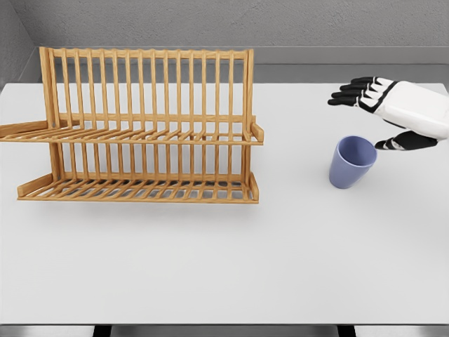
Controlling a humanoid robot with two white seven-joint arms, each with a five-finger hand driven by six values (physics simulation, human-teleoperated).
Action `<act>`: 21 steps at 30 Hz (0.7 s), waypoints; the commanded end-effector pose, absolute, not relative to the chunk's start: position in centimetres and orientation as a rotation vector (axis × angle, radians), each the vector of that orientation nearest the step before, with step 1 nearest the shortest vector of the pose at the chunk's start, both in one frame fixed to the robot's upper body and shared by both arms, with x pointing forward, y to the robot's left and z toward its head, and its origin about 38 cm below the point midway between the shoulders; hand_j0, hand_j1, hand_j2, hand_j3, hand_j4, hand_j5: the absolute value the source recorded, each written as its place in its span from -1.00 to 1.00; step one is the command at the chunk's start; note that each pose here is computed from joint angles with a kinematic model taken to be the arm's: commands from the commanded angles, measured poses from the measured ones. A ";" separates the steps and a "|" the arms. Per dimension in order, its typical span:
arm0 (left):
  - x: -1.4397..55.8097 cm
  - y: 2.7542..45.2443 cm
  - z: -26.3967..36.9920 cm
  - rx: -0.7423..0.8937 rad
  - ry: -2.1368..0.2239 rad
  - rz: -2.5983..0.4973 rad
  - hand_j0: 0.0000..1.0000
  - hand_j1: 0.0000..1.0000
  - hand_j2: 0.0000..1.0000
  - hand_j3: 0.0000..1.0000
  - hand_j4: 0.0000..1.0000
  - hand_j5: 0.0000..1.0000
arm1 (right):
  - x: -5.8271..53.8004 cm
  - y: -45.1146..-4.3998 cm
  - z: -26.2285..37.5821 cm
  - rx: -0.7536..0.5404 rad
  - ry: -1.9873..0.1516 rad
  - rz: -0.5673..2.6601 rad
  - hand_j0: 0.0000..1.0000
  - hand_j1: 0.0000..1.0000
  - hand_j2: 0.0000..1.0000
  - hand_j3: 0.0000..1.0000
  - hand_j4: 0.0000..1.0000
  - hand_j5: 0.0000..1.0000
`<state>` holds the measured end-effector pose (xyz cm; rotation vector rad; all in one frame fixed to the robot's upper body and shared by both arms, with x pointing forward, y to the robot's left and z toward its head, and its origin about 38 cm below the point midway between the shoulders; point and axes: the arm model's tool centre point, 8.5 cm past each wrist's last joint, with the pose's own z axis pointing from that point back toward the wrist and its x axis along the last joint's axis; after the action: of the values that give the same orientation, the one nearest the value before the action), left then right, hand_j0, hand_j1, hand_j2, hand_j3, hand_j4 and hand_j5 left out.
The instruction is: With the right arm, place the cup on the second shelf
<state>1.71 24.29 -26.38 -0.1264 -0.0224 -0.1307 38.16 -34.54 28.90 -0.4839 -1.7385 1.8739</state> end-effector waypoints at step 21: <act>1.7 24.3 -26.4 -0.127 -0.022 -0.130 1.00 1.00 1.00 1.00 1.00 1.00 | 40.5 -34.4 26.2 -0.350 -1.411 2.072 1.00 1.00 1.00 1.00 1.00 1.00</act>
<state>1.71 24.29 -26.38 -0.1264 -0.0224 -0.1308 40.41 -34.30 27.25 -0.3804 -1.4360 2.0784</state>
